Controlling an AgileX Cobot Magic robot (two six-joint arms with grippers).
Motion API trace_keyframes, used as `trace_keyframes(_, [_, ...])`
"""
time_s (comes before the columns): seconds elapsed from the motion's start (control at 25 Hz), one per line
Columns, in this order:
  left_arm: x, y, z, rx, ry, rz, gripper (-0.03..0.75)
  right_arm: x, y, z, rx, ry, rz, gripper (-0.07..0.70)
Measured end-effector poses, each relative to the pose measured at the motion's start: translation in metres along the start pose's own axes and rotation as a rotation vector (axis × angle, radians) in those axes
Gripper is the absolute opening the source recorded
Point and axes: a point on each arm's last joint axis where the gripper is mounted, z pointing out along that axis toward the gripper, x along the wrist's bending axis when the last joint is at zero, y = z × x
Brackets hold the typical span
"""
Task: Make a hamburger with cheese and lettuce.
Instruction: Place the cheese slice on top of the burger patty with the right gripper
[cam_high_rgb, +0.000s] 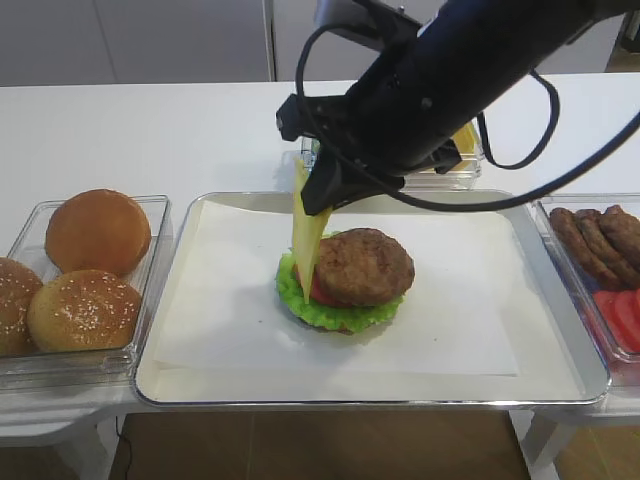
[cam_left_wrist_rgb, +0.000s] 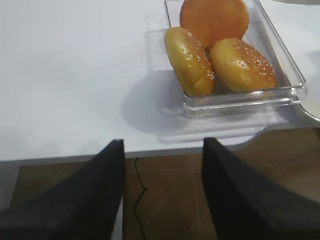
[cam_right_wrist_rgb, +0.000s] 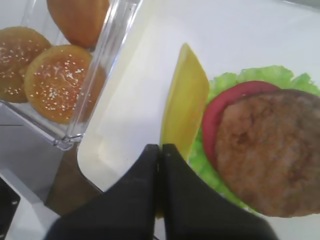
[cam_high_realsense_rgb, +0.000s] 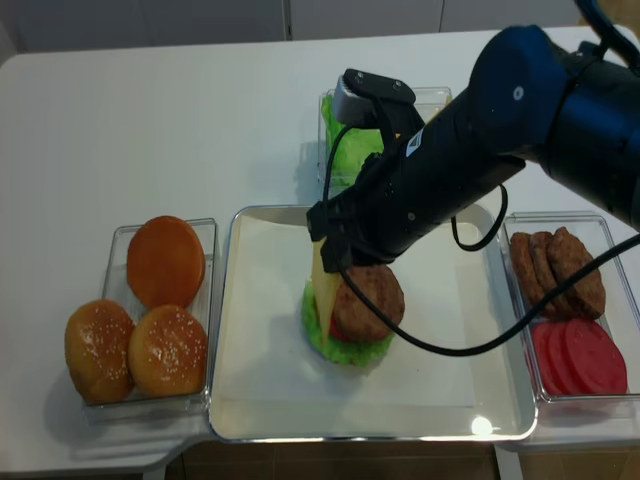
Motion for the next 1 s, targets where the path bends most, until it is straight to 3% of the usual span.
trace_keyframes(0.44, [0.000,0.000,0.000,0.000,0.000,0.000,0.370,-0.018,-0.003,0.001,0.049,-0.188,-0.066,0.002])
trace_keyframes(1.0, [0.000,0.000,0.000,0.000,0.000,0.000,0.370,-0.027,-0.005,0.009,0.092,-0.243,-0.067,0.002])
